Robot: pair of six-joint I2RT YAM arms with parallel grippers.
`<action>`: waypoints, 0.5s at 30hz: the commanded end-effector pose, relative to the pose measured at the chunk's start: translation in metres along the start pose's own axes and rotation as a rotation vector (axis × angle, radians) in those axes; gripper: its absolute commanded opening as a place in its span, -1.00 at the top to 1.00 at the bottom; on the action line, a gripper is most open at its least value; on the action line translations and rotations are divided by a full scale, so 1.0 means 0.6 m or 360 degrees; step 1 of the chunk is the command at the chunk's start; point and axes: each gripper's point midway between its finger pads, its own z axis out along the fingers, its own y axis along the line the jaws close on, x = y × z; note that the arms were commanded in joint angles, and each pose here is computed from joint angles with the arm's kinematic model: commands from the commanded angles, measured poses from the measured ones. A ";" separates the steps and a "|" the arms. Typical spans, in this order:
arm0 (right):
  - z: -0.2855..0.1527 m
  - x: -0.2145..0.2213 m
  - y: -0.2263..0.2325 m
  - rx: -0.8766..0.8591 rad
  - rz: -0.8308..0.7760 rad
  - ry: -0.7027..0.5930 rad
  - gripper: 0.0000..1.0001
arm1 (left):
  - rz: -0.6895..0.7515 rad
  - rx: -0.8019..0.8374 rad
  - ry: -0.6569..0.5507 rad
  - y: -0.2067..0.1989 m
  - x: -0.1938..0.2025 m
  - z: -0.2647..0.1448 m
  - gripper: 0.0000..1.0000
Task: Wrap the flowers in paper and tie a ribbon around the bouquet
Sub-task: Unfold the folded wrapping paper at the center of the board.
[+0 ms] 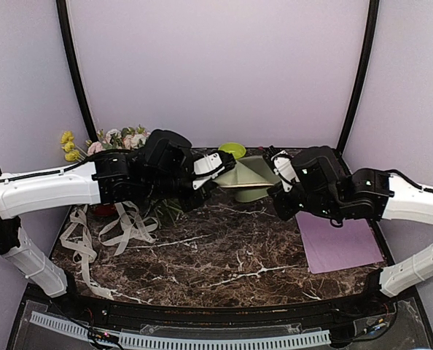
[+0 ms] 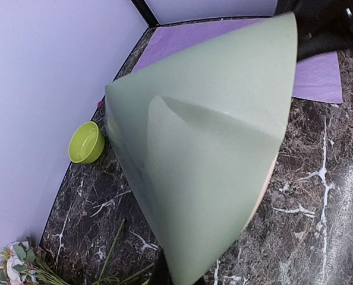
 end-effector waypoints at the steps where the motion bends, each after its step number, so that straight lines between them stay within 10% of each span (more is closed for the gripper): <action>1: -0.067 -0.074 -0.072 0.0297 -0.0086 -0.0132 1.00 | 0.0080 0.0058 0.0009 -0.010 0.005 -0.018 1.00; 15: -0.189 -0.262 -0.128 0.0576 -0.0750 -0.0235 1.00 | 0.0326 -0.0247 -0.0116 0.093 -0.101 -0.118 1.00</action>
